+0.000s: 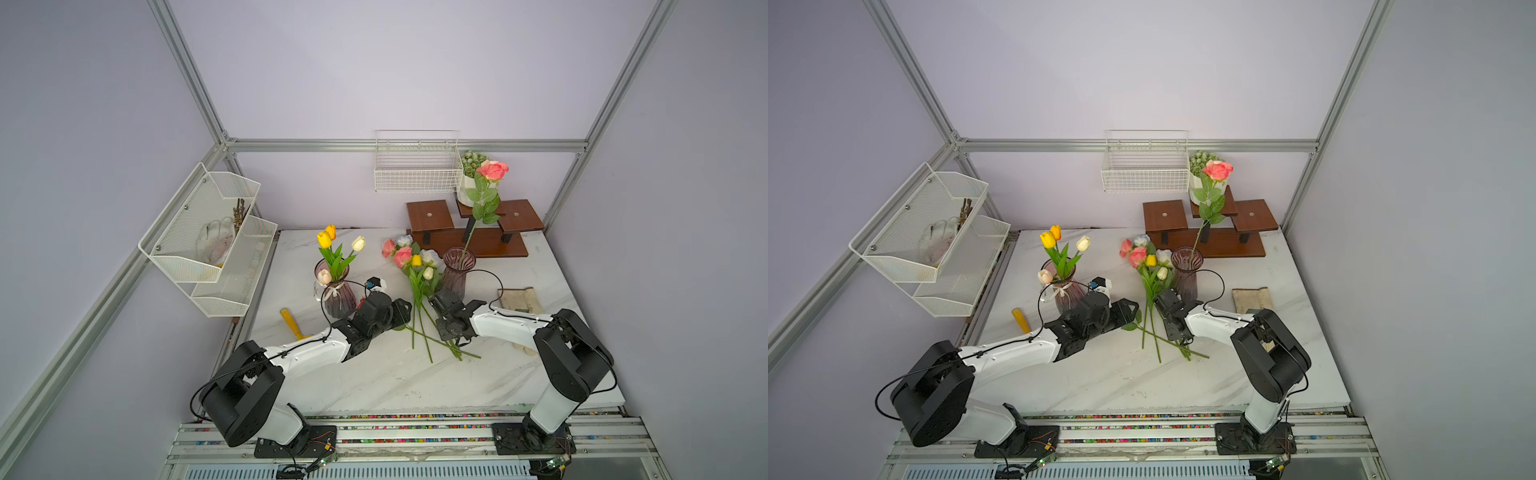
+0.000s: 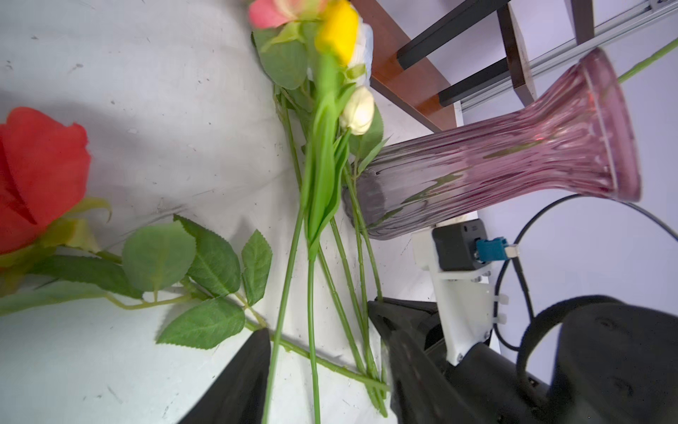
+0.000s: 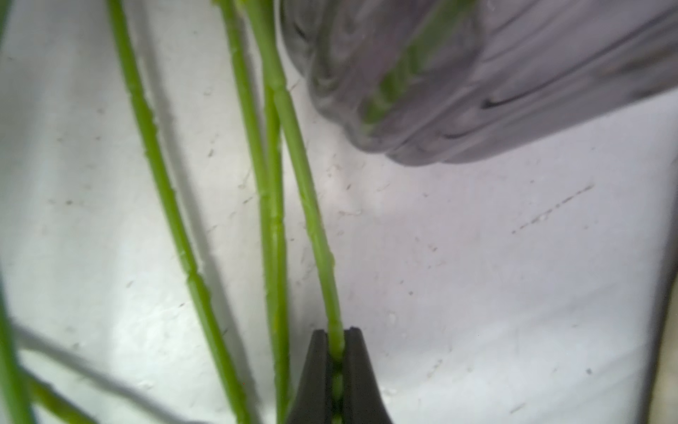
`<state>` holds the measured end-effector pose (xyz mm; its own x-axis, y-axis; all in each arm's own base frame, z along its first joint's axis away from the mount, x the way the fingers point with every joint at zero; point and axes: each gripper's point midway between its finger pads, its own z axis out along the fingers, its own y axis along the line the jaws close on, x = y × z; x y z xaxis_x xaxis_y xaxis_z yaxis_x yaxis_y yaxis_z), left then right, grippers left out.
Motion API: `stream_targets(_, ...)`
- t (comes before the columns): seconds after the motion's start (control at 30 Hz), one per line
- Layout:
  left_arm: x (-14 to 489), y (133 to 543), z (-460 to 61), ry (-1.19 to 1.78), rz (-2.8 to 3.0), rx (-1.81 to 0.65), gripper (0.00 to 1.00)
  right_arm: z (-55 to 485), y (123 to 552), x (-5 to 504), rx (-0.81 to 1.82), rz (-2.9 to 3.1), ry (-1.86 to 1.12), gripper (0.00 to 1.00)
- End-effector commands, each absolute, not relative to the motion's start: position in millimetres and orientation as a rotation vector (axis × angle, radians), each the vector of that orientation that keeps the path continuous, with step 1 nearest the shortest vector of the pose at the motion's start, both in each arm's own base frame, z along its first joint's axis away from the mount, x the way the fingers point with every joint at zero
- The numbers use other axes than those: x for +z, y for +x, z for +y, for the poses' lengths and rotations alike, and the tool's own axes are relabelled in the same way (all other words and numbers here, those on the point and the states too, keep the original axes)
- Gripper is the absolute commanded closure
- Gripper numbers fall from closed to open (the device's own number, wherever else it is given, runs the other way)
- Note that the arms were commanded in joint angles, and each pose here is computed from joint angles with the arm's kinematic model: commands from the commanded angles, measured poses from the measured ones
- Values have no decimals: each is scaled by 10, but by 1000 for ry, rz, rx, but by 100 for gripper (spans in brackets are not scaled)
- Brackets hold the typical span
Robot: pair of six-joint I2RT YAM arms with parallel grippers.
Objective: Arrange the flowers in different vases according to their variety
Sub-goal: Pick up the flower at the center of the board.
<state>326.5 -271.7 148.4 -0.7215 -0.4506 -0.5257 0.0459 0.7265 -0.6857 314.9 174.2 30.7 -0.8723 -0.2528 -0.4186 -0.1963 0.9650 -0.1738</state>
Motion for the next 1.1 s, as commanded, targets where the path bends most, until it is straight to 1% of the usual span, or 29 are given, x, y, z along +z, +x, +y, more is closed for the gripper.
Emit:
stream_targets(0.0,1715,3255,-2615,-281,2154,-894,43,1793,3157,580,-195,2587,-336,100)
stream_targets(0.1,1781,3212,-2553,-284,2139,-890,42,1946,3108,871,-93,2514,-360,100)
stream_targets(0.17,1841,3180,-2496,-285,2127,-880,42,2048,3081,1260,39,2423,-341,100)
stream_targets(0.27,1947,3130,-2404,-283,2100,-866,40,2253,2957,1777,283,2285,-396,100)
stream_targets(0.33,2006,3104,-2350,-277,2081,-856,36,2313,2874,2095,409,2193,-396,100)
stream_targets(0.4,2086,3077,-2307,-261,2062,-854,31,2314,2813,2302,475,2137,-382,100)
stream_targets(0.5,2248,3042,-2322,-200,2024,-881,23,2303,2757,2428,519,2103,-374,100)
stream_targets(0.6,2432,3009,-2377,-117,1986,-911,12,2285,2752,2392,509,2126,-365,100)
stream_targets(0.7,2556,3006,-2424,-58,1954,-919,6,2249,2794,2318,475,2152,-329,100)
stream_targets(0.8,2559,3071,-2464,-23,1955,-882,3,2195,2874,2309,431,2154,-269,100)
stream_targets(0.9,2609,3146,-2515,9,1945,-880,2,2130,2937,2437,405,2123,-208,100)
stream_targets(0.97,2776,3165,-2578,47,1909,-917,1,2117,2956,2580,403,2070,-212,100)
stream_targets(1.07,3210,3150,-2762,151,1810,-1012,0,2079,2981,2798,399,1976,-220,100)
